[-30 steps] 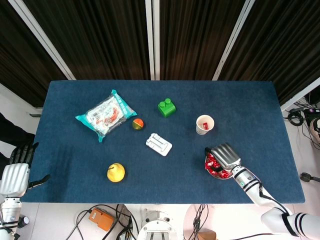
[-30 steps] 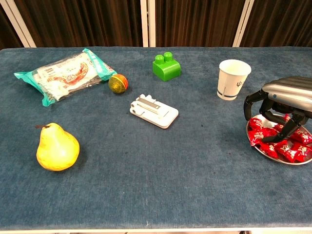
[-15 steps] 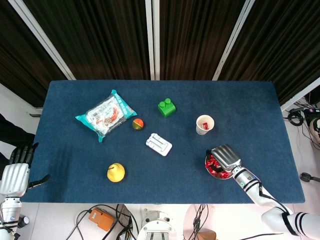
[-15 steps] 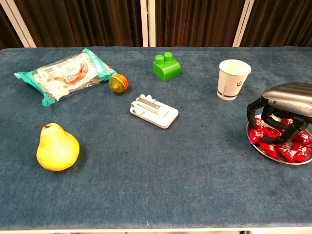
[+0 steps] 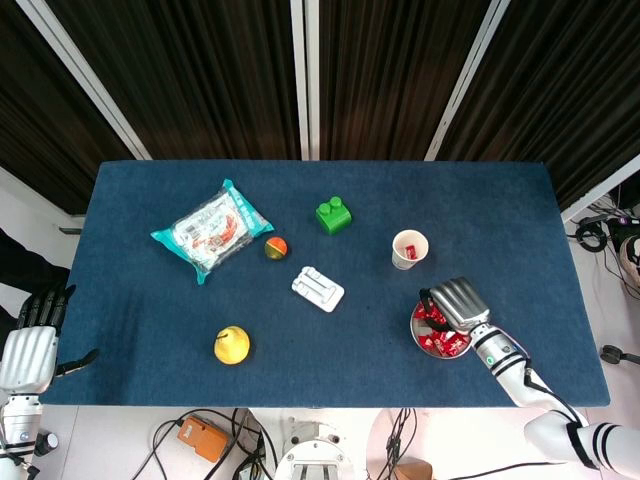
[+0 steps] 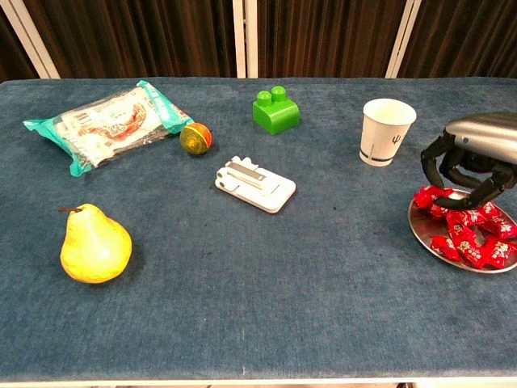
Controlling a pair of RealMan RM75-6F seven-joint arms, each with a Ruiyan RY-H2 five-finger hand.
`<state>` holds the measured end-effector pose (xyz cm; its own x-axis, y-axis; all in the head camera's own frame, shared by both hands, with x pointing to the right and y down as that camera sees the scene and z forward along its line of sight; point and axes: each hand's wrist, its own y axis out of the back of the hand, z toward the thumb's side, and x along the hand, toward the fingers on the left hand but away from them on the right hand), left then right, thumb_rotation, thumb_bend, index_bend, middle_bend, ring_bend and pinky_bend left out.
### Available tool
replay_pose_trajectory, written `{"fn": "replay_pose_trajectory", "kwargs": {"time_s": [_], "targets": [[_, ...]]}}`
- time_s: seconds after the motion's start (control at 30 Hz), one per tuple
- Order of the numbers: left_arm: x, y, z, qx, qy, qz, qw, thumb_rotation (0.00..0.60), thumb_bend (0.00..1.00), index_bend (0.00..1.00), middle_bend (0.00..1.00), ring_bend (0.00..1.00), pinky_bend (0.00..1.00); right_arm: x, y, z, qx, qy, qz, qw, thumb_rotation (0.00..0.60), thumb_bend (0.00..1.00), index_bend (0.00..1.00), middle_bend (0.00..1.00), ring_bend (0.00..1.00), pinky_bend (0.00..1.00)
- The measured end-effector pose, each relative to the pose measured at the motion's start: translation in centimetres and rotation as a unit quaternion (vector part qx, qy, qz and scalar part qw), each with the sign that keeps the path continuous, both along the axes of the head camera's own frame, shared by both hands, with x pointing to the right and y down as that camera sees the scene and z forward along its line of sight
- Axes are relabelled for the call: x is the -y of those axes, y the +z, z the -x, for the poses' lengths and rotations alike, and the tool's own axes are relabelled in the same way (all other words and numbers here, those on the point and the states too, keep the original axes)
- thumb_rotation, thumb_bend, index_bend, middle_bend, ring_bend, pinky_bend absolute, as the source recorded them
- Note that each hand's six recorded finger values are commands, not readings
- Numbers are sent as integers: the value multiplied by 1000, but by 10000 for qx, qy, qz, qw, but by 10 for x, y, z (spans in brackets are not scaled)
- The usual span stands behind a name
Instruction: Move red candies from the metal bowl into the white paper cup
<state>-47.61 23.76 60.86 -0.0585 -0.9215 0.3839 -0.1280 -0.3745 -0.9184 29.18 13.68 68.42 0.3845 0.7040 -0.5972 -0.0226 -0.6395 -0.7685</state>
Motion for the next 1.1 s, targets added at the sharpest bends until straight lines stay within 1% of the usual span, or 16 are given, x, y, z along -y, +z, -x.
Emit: {"fn": "replay_pose_trajectory", "kwargs": {"time_s": [0.17, 0.33, 0.4, 0.57, 0.7, 0.77, 0.87, 0.97, 1.1], "targets": [[1, 1, -2, -13, 25, 1, 10000, 600, 0, 0, 0, 0, 0, 31, -22, 3, 289, 268, -373, 9985, 600, 516, 682, 901, 1000, 1000], [1, 2, -1, -9, 12, 23, 10000, 600, 0, 0, 0, 0, 0, 66, -33, 9, 417, 502, -627, 9959, 600, 516, 682, 901, 1000, 1000], [1, 2, -1, -7, 6, 32, 10000, 600, 0, 0, 0, 0, 0, 83, -33, 10, 414, 606, -697, 9949, 600, 516, 682, 901, 1000, 1000], [1, 3, -1, 1, -2, 57, 10000, 600, 0, 0, 0, 0, 0, 102, -17, 15, 228, 687, -656, 9952, 600, 516, 678, 901, 1000, 1000], [1, 4, -1, 5, -12, 74, 10000, 600, 0, 0, 0, 0, 0, 109, -1, 23, 132, 713, -520, 9960, 600, 516, 642, 902, 1000, 1000], [1, 4, 0, 19, -8, 82, 10000, 600, 0, 0, 0, 0, 0, 110, 4, 25, 95, 722, -489, 9961, 600, 514, 581, 901, 1000, 1000], [2, 4, 1, 26, -11, 81, 10000, 600, 0, 0, 0, 0, 0, 109, 8, 26, 43, 710, -464, 9964, 600, 509, 516, 901, 1000, 1000], [2, 4, 1, 13, -18, 75, 10000, 600, 0, 0, 0, 0, 0, 108, 8, 25, 18, 708, -482, 9963, 600, 488, 460, 901, 1000, 1000], [2, 4, 0, 0, 0, 72, 10000, 600, 0, 0, 0, 0, 0, 107, 1, 21, 56, 739, -593, 9955, 600, 483, 431, 901, 1000, 1000]]}}
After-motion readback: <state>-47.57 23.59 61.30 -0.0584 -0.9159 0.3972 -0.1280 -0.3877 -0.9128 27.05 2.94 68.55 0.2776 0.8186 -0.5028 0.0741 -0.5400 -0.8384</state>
